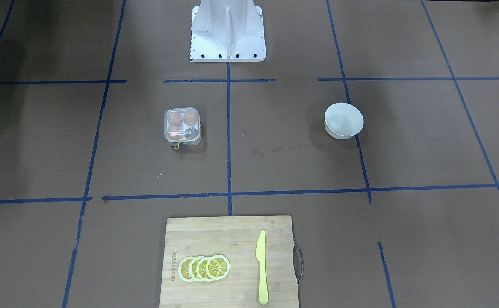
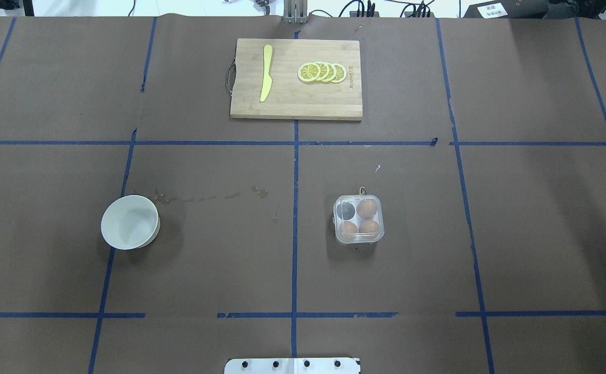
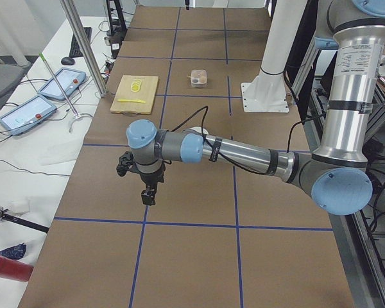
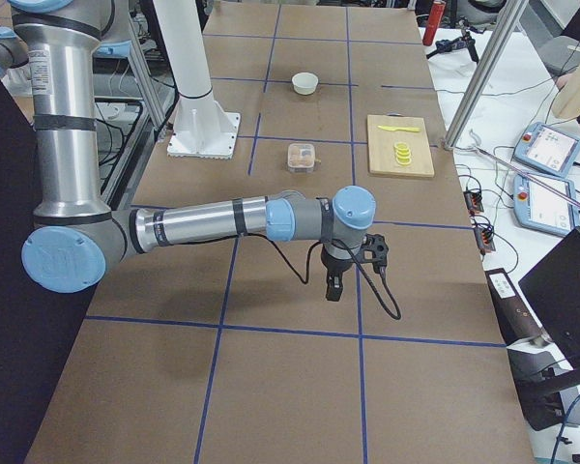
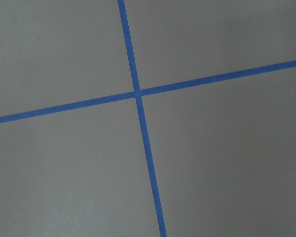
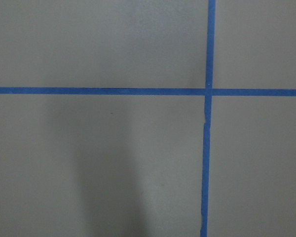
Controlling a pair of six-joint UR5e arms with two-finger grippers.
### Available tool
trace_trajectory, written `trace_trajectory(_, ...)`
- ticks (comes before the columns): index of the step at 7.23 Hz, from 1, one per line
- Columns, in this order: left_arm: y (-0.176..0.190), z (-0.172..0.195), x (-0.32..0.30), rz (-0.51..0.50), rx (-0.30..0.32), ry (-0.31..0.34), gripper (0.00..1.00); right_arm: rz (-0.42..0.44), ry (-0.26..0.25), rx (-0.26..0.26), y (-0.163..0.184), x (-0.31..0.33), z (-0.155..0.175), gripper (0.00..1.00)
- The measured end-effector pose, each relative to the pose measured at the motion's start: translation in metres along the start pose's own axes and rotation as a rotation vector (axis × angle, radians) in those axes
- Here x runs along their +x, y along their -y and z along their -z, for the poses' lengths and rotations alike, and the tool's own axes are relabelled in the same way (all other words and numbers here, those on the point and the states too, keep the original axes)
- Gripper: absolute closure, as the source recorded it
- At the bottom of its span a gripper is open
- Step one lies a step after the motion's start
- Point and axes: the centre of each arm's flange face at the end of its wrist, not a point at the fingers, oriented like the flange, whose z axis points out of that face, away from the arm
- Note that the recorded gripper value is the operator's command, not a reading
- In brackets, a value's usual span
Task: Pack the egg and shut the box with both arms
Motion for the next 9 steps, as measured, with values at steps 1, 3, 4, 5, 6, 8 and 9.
trace_trajectory(1, 0.0, 0.001, -0.001, 0.0, 0.002, 0.0, 0.0, -0.021, 0.001, -0.01, -0.001, 0.013, -0.005, 0.0)
trace_trajectory(3, -0.002, -0.001, -0.003, 0.002, 0.003, 0.0, 0.0, -0.049, 0.004, -0.007, -0.003, 0.028, -0.003, 0.0)
trace_trajectory(4, -0.001, 0.001, -0.002, -0.004, 0.009, 0.001, 0.0, -0.056, 0.005, -0.002, -0.004, 0.031, -0.001, 0.0)
trace_trajectory(5, 0.003, 0.004, 0.001, -0.014, 0.02, 0.005, 0.0, -0.059, 0.005, 0.0, -0.004, 0.032, 0.0, 0.0)
trace_trajectory(6, 0.005, 0.006, 0.002, -0.021, 0.027, 0.006, 0.0, -0.062, 0.005, 0.0, -0.004, 0.032, 0.0, 0.0)
trace_trajectory(8, 0.007, 0.009, 0.004, -0.033, 0.036, 0.008, 0.0, -0.067, 0.005, -0.001, -0.004, 0.032, 0.0, 0.0)
trace_trajectory(9, 0.007, 0.012, 0.003, -0.036, 0.043, 0.01, 0.0, -0.065, 0.006, 0.002, -0.003, 0.031, 0.001, 0.0)
